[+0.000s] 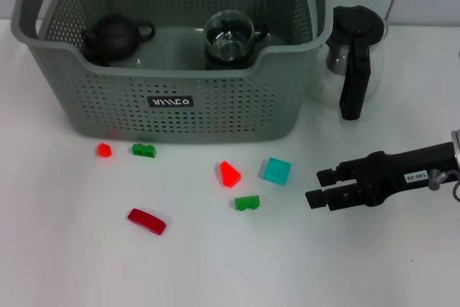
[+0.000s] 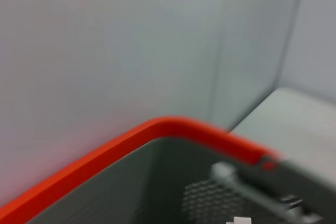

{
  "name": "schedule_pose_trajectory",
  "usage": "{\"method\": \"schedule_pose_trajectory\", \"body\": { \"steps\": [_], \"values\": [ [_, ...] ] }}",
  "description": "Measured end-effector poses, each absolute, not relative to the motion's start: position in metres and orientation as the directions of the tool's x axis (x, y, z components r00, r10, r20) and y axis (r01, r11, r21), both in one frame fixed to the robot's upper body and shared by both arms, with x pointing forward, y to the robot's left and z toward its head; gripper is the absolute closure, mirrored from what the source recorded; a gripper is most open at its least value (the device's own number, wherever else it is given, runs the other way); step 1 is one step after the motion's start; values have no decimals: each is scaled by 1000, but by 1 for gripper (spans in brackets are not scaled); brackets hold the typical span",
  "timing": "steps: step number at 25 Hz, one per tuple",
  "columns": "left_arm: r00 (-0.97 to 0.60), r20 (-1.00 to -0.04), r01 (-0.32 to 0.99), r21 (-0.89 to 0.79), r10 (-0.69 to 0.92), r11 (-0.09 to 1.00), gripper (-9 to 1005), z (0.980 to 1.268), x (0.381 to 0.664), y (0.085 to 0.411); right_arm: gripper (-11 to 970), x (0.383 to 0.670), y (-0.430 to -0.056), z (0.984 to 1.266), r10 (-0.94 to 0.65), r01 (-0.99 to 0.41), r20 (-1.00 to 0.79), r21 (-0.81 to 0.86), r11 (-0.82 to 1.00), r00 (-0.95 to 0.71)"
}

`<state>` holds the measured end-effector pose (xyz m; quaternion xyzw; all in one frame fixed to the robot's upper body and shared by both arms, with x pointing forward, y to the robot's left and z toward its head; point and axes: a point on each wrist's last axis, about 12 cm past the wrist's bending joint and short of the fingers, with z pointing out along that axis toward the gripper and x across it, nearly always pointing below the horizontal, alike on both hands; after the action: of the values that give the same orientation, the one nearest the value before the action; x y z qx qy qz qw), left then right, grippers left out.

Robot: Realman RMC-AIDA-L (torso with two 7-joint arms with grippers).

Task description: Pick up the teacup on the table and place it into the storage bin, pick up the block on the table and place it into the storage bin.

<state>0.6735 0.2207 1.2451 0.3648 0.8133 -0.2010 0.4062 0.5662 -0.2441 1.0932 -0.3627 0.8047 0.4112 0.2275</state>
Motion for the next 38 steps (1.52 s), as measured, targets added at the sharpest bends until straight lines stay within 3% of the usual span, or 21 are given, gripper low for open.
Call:
{"method": "schedule_pose_trajectory", "body": {
  "steps": [8, 12, 18, 21, 22, 27, 30, 38],
  "values": [
    [-477, -664, 678, 139, 576, 721, 866, 1207, 696, 195, 247, 568, -242, 1096, -401, -777, -668, 495, 390, -627],
    [-515, -610, 662, 163, 602, 731, 861, 1201, 700, 193, 247, 569, -241, 1097, -402, -779, -670, 493, 387, -624],
    [-523, -602, 666, 153, 603, 730, 852, 1202, 698, 192, 247, 569, -240, 1098, -405, -785, -675, 490, 379, -617],
    [-533, -633, 662, 103, 562, 743, 622, 1209, 696, 194, 247, 569, -240, 1099, -406, -786, -675, 491, 376, -616],
    [-538, -651, 660, 70, 536, 748, 586, 1213, 693, 196, 247, 569, -240, 1099, -406, -786, -675, 492, 375, -616],
    [-488, -804, 707, -135, 340, 695, 407, 1257, 659, 224, 247, 568, -241, 1099, -405, -783, -672, 498, 374, -621],
    [-466, -844, 752, -220, 266, 621, 400, 1270, 631, 248, 247, 568, -241, 1099, -406, -784, -672, 497, 372, -619],
    [-522, -830, 754, -340, 198, 562, 397, 1242, 564, 319, 247, 560, -236, 1103, -438, -828, -704, 493, 266, -560]
  ]
}}
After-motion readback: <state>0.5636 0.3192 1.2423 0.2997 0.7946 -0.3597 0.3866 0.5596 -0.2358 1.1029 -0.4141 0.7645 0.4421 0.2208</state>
